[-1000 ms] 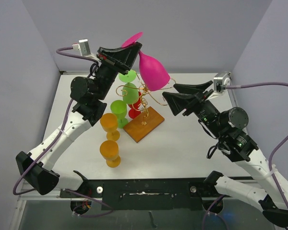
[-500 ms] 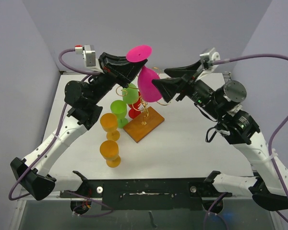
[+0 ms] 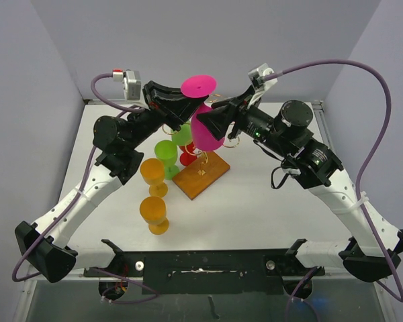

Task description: Place the wine glass upside down on the wine glass rack

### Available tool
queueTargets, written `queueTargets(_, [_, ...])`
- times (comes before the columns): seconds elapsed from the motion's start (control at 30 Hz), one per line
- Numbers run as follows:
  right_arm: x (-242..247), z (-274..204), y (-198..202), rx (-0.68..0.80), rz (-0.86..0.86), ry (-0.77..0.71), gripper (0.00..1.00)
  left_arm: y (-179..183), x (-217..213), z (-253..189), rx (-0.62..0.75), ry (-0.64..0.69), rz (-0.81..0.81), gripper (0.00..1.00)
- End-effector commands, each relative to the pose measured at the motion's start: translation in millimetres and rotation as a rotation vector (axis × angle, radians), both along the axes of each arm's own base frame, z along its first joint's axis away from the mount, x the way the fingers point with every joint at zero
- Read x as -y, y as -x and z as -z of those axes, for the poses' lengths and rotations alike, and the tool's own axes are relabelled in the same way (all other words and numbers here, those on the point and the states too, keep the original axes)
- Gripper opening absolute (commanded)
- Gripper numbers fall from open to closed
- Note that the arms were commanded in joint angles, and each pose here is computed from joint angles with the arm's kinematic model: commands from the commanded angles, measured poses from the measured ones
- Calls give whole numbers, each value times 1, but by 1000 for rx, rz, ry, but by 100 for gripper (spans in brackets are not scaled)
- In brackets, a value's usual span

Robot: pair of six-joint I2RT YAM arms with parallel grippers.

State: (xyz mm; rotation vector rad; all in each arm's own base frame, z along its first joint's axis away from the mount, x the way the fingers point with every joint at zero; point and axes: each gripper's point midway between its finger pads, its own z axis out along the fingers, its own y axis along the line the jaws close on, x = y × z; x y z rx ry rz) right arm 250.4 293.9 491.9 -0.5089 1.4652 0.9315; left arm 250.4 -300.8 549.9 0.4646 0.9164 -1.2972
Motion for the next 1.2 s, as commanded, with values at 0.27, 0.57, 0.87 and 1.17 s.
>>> queueTargets(0.27, [-2,-17,-23,-21,94,-74,48,52,-15,-30,73,69,148,0])
queueTargets(0.57, [-3,-20,-25,38,91,-51,30,70,-21,-36,27,94,231,0])
queueTargets(0.87, [-14,-26,-12,103,-6,-81,4,74,-25,-37,5,111,236,0])
queueTargets(1.17, [-12,-30,5,159,-67,-120,0,76,-29,-37,-7,139,244,8])
